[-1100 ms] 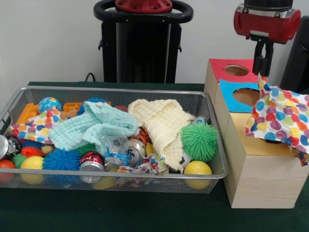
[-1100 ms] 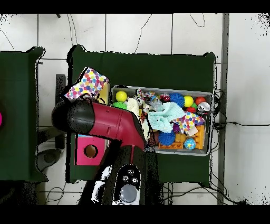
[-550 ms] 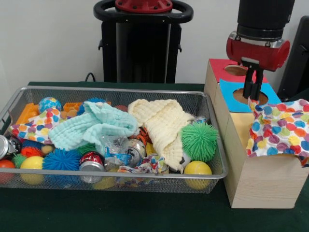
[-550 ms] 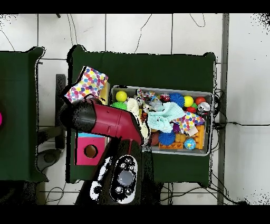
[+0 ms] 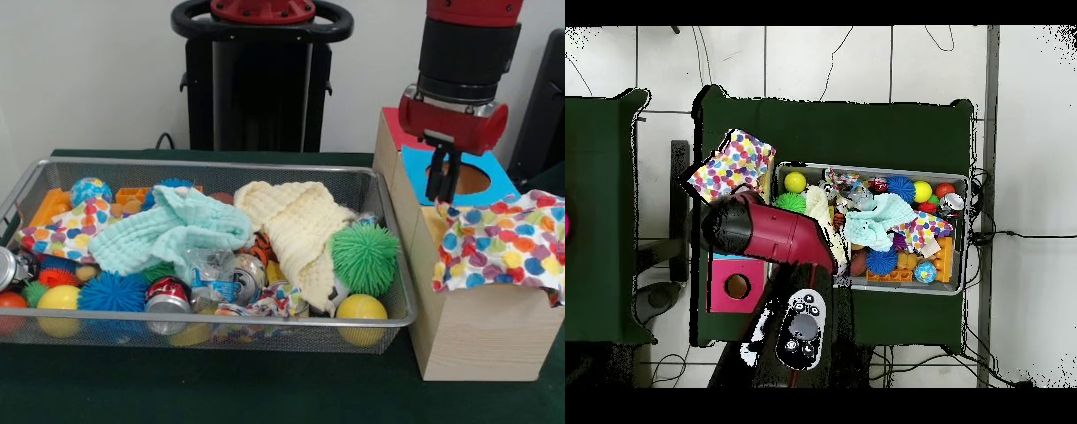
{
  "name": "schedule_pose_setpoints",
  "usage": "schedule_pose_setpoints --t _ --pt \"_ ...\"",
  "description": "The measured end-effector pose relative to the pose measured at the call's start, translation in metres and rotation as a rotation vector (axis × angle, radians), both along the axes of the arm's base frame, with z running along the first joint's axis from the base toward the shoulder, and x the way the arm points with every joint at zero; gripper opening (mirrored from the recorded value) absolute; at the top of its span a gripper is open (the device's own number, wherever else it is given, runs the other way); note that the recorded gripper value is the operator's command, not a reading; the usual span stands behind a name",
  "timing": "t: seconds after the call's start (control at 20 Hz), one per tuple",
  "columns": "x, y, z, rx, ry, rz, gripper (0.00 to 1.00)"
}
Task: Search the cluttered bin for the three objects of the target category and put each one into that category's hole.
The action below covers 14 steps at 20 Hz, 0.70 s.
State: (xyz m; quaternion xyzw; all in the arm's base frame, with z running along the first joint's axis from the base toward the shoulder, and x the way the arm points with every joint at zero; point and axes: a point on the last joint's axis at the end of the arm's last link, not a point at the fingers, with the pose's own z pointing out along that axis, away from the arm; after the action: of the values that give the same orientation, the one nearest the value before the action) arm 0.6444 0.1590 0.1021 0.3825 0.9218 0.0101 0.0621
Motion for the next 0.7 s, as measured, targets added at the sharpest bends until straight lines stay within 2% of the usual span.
schedule_pose_setpoints --t 0.1,0.25,0.55,0.7 --pt "-0.009 -0.004 -0.012 -0.009 0.020 -0.005 0.00" --pt "-0.011 -0.008 -0.018 -0.018 0.019 -0.010 0.00" --pt "-0.003 -0.017 -0.023 -0.038 -0.038 -0.019 0.00" --pt "-0.002 -0.025 -0.036 -0.053 -0.055 -0.027 0.00"
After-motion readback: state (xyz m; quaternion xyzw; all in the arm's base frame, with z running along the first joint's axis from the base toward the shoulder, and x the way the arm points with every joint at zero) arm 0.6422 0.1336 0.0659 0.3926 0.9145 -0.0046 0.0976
